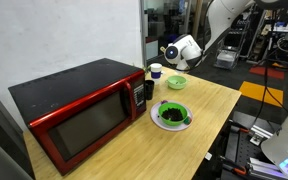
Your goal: Use the ladle to scoop some of the contents in the light green bowl into the green pot on the right
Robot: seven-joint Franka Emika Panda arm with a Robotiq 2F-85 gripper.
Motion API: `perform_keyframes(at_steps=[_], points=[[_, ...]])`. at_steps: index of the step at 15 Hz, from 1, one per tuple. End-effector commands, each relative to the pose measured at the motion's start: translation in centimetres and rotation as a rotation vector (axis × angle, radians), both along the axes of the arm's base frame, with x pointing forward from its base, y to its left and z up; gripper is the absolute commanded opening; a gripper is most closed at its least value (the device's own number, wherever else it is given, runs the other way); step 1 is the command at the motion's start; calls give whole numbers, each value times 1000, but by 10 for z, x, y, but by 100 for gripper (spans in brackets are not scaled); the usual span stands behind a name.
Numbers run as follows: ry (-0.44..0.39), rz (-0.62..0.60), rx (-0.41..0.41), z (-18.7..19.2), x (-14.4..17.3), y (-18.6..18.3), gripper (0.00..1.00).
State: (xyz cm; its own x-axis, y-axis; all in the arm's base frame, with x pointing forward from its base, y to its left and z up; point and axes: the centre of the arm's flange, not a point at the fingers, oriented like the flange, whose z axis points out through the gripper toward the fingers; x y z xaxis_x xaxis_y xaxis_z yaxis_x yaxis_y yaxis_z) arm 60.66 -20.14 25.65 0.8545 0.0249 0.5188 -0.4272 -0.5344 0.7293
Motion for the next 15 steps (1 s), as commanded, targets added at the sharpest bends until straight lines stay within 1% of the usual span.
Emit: perform_keyframes(at_steps=[1, 5, 10, 12, 15], points=[[109, 19, 166, 34, -2, -10, 6], [214, 88, 337, 51, -5, -14, 6], [387, 182, 496, 60, -16, -4, 6], [431, 206, 530, 69, -21, 3, 6], [474, 233, 574, 94, -25, 5, 6]])
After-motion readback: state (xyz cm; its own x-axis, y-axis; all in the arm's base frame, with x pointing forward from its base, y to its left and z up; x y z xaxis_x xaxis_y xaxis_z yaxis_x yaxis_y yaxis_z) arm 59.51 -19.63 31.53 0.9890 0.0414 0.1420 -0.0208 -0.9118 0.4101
